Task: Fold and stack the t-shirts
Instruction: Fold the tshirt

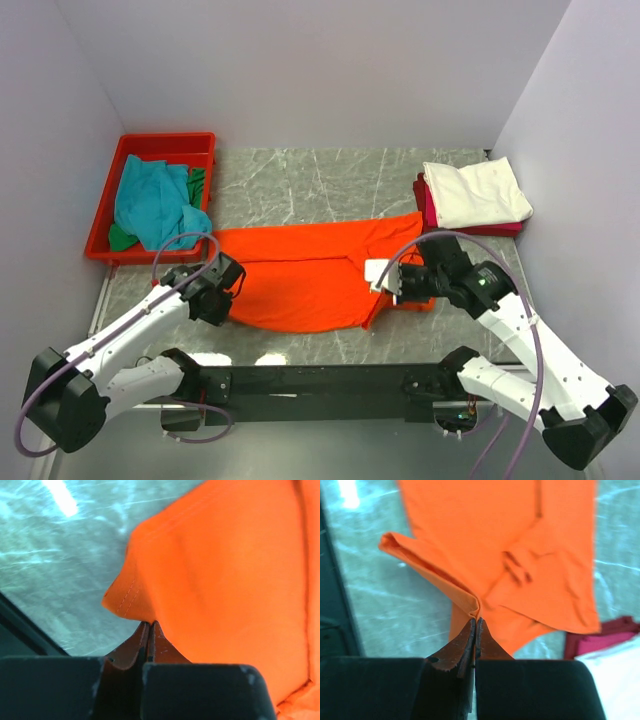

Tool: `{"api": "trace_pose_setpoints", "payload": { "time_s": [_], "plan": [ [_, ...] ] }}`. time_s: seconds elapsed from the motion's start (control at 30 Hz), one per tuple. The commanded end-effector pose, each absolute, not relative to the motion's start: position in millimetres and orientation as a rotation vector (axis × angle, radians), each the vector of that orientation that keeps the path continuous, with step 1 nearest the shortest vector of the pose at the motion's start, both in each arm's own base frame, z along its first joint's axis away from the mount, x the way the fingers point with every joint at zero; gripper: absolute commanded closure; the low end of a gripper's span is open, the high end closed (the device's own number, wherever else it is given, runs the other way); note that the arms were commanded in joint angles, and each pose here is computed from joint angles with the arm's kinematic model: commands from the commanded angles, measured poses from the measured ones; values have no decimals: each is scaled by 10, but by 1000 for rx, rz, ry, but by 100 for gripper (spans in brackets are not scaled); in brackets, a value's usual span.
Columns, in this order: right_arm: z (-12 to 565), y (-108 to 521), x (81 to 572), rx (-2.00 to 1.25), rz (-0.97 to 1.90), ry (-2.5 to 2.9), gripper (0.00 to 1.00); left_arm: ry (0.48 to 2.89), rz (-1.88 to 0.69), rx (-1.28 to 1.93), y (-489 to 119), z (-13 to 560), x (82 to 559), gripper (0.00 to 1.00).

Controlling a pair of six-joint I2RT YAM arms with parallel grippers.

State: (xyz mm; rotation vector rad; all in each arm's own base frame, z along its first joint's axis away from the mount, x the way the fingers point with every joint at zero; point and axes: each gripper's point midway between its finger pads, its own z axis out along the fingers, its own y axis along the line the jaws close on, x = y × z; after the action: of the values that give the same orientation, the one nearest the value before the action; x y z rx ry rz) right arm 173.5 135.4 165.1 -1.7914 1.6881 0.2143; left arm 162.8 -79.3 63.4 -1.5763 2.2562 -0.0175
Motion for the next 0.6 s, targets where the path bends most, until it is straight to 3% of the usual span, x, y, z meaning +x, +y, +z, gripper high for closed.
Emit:
{"api": "trace_pose_setpoints", "payload": {
  "time_s": [0.0,0.57],
  "plan": [
    [1992,1391,2014,-1670,140,1663,100,2207,-72,-1487,-826,862,1883,100],
    [2329,1293,2620,-1484,43,1705,100,2125,-109,-1462,-672,948,2537,100]
  ]
}}
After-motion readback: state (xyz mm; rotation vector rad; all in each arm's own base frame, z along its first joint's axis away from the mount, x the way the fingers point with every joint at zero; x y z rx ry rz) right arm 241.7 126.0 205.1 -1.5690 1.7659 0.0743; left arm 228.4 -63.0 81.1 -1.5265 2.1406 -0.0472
